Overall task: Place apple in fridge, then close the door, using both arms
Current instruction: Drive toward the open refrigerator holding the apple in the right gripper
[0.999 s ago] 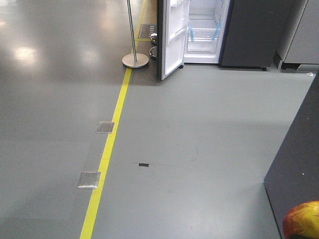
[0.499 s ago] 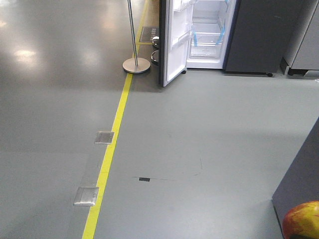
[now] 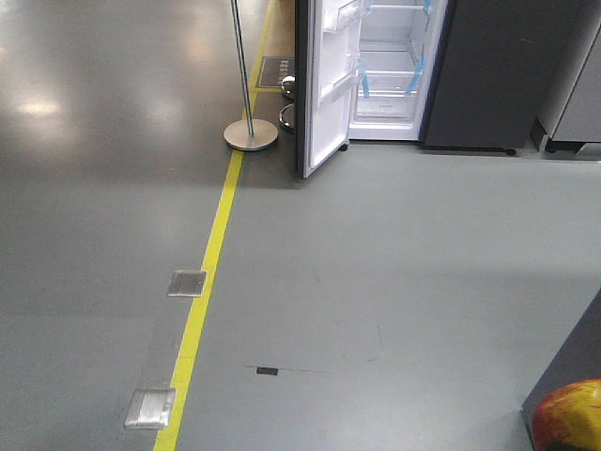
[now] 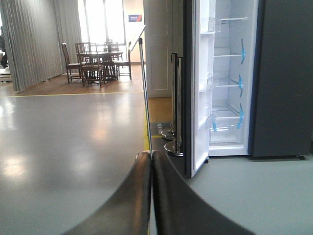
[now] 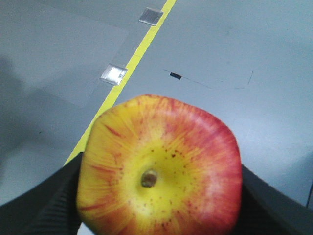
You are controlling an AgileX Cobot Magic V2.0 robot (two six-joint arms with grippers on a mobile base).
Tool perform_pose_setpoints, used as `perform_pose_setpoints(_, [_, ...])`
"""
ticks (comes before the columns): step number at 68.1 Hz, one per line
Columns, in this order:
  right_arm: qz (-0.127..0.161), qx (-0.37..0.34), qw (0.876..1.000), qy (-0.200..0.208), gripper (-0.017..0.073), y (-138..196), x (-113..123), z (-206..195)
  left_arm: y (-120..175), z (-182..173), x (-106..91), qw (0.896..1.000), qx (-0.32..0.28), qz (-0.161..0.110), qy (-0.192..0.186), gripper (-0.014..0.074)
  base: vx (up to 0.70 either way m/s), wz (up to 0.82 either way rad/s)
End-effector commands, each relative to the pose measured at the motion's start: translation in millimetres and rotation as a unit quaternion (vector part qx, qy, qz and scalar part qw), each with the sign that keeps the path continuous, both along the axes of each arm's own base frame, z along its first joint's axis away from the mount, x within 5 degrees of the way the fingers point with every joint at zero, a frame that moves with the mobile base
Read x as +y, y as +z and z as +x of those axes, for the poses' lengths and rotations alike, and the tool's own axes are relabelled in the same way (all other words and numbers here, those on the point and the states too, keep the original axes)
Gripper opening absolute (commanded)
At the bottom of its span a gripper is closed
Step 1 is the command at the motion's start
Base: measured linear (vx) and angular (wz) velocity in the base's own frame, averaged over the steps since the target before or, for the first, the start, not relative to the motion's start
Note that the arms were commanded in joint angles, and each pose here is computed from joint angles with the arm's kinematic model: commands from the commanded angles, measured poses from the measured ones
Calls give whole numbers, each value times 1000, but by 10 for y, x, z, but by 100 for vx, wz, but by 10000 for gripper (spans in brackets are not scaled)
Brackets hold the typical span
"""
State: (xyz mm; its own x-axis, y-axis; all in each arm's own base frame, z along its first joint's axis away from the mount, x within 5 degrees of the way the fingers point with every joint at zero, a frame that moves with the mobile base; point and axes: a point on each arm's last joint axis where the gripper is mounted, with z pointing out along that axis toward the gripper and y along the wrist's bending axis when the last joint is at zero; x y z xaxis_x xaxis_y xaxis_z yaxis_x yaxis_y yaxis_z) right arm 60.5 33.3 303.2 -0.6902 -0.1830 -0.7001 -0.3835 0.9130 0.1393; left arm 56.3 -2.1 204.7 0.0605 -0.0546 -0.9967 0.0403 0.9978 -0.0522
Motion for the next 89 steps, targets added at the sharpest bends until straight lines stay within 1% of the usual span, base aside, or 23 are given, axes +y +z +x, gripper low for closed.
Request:
perform_pose_setpoints(1, [12, -34, 999, -5, 160, 103, 9, 44, 133, -28, 2, 999, -53, -8, -1, -6, 25, -5])
perform_pose_setpoints(89, [12, -33, 999, -4, 160, 101, 9, 42, 133, -28, 2, 999, -53, -8, -1, -6, 27, -2])
